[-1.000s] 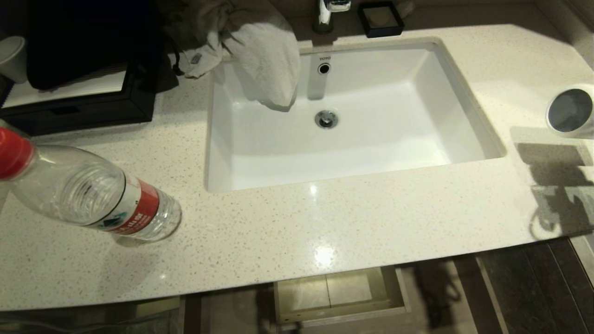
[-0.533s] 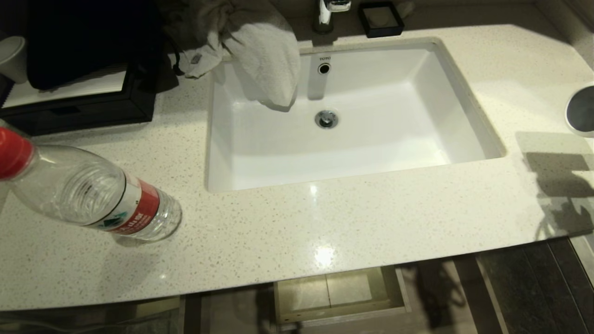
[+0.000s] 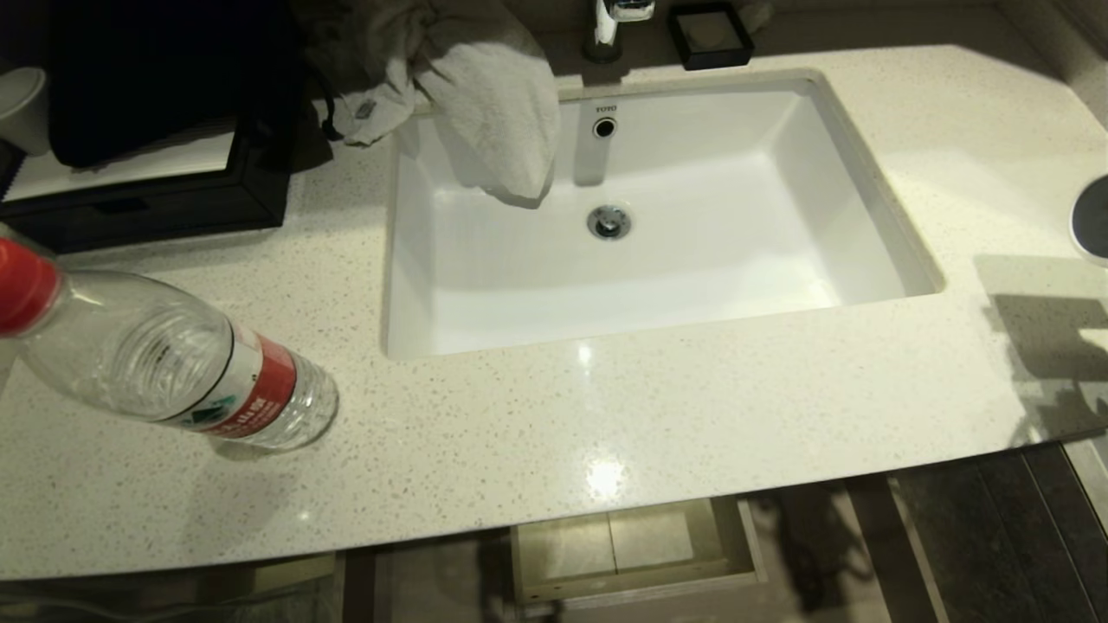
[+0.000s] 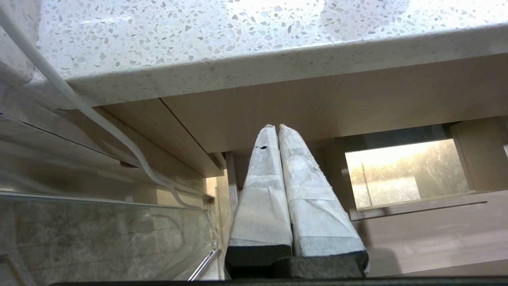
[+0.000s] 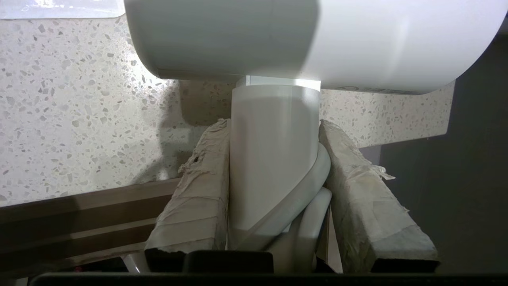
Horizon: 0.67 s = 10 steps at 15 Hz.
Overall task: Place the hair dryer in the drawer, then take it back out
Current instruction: Put it into the drawer
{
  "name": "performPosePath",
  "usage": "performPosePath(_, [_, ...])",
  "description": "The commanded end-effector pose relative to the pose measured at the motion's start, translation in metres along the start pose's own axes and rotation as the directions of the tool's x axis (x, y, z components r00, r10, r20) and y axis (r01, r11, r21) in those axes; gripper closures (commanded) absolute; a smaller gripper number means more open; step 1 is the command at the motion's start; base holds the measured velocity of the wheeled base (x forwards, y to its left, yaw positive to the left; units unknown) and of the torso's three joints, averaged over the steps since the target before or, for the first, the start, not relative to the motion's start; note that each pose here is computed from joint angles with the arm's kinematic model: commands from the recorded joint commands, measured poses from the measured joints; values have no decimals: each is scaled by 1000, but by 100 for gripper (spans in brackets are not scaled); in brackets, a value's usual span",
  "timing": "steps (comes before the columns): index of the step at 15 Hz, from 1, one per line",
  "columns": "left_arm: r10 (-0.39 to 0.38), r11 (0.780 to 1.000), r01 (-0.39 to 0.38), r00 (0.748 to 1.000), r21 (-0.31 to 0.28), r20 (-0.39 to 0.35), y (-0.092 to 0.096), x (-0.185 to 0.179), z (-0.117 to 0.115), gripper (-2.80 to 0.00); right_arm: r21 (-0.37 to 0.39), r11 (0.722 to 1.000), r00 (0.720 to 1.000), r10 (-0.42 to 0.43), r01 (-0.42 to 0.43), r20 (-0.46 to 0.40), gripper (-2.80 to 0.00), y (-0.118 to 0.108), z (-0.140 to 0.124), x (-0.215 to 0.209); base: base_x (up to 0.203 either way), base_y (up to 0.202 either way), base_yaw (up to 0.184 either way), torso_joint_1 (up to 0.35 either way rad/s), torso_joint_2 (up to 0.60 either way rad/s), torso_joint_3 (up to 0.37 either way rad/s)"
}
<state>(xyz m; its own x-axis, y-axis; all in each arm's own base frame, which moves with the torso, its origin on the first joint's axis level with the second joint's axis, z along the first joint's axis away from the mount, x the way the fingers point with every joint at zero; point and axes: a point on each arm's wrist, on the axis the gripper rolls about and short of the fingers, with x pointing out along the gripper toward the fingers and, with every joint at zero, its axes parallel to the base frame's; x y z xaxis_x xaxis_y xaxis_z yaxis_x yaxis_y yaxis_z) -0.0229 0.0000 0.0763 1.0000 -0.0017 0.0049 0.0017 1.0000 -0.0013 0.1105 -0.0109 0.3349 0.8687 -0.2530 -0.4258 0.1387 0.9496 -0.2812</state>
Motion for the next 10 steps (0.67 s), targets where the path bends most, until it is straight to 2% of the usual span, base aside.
performPosePath(1, [0, 1000, 0, 1000, 0, -2, 0, 0, 0, 0, -1, 1000, 1000, -3, 3, 5, 0, 0, -2, -4, 0, 0, 0, -115, 141, -15])
performPosePath(5, [0, 1000, 0, 1000, 0, -1, 0, 0, 0, 0, 2, 1000, 1000, -7, 7, 20, 0, -1, -2, -7, 0, 0, 0, -297, 239, -53])
performPosePath(10, [0, 1000, 0, 1000, 0, -2, 0, 0, 0, 0, 1, 1000, 1000, -6, 6, 23, 0, -1, -5, -10, 0, 0, 0, -177, 135, -47])
